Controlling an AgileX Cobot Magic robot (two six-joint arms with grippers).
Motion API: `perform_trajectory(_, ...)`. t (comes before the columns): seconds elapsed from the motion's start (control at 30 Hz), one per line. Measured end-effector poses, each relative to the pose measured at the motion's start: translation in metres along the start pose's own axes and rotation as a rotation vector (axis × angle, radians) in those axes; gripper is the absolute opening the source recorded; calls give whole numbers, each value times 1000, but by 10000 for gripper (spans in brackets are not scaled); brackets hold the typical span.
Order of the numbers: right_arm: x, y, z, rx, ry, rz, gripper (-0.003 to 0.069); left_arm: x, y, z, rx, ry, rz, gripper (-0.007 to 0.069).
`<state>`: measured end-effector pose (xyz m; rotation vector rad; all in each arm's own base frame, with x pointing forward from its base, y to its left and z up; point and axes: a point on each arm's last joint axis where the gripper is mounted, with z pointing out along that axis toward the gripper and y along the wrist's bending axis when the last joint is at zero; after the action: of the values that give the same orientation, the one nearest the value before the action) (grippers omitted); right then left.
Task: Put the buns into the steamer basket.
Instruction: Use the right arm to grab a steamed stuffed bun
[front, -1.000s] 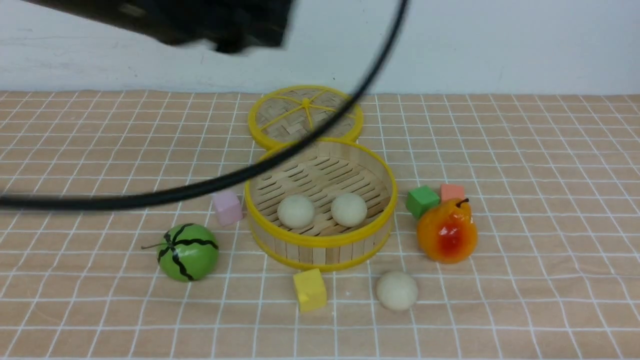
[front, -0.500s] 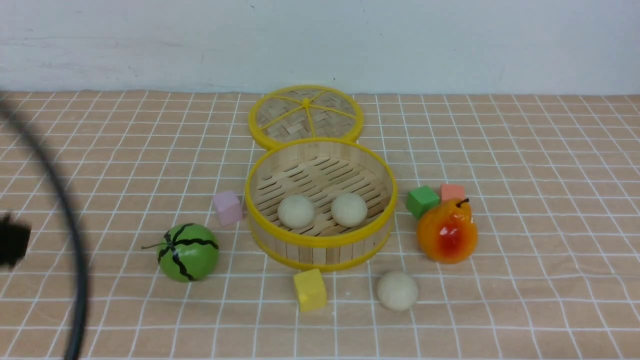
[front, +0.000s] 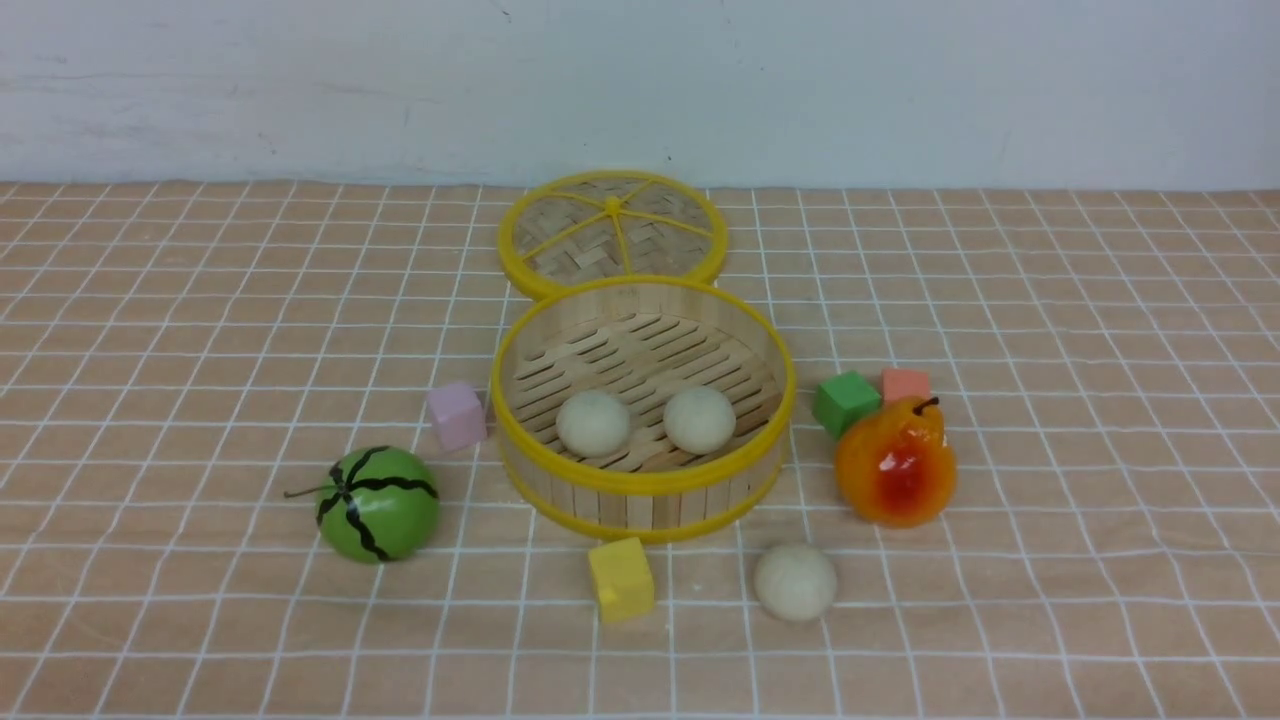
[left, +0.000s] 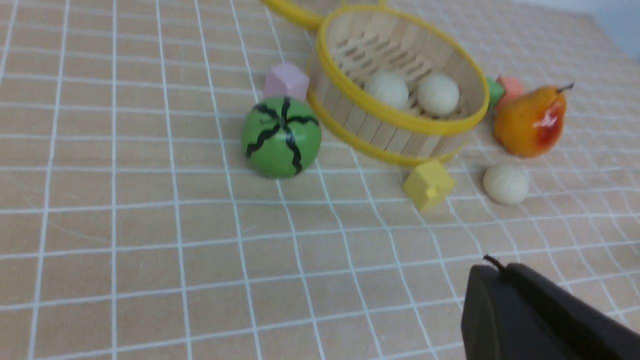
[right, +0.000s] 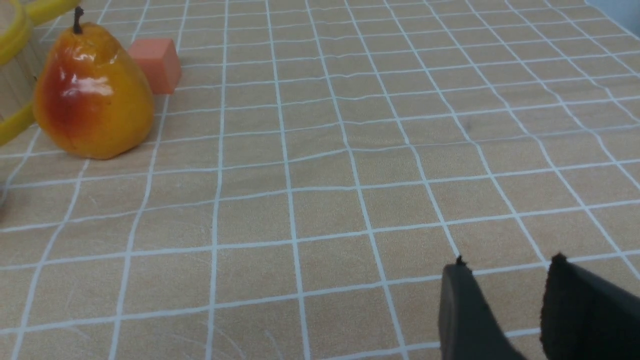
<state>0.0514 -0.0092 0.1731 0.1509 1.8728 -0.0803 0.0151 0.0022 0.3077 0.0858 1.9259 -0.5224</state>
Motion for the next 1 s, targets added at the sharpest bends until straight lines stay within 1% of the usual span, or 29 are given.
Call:
perform_trajectory(0.53,0,0,0,0,0,0,241,0,0,-1,0,-8,0,-13)
perform_trajectory(0.73,0,0,0,0,0,0,241,4,3,4,-20,3,14,-13)
perform_trajectory(0.87,0,0,0,0,0,0,241,3,5,3,-98,-24,9,-13)
perform_trajectory(1.0,0,0,0,0,0,0,241,4,5,2,-187,-53,-47,-10)
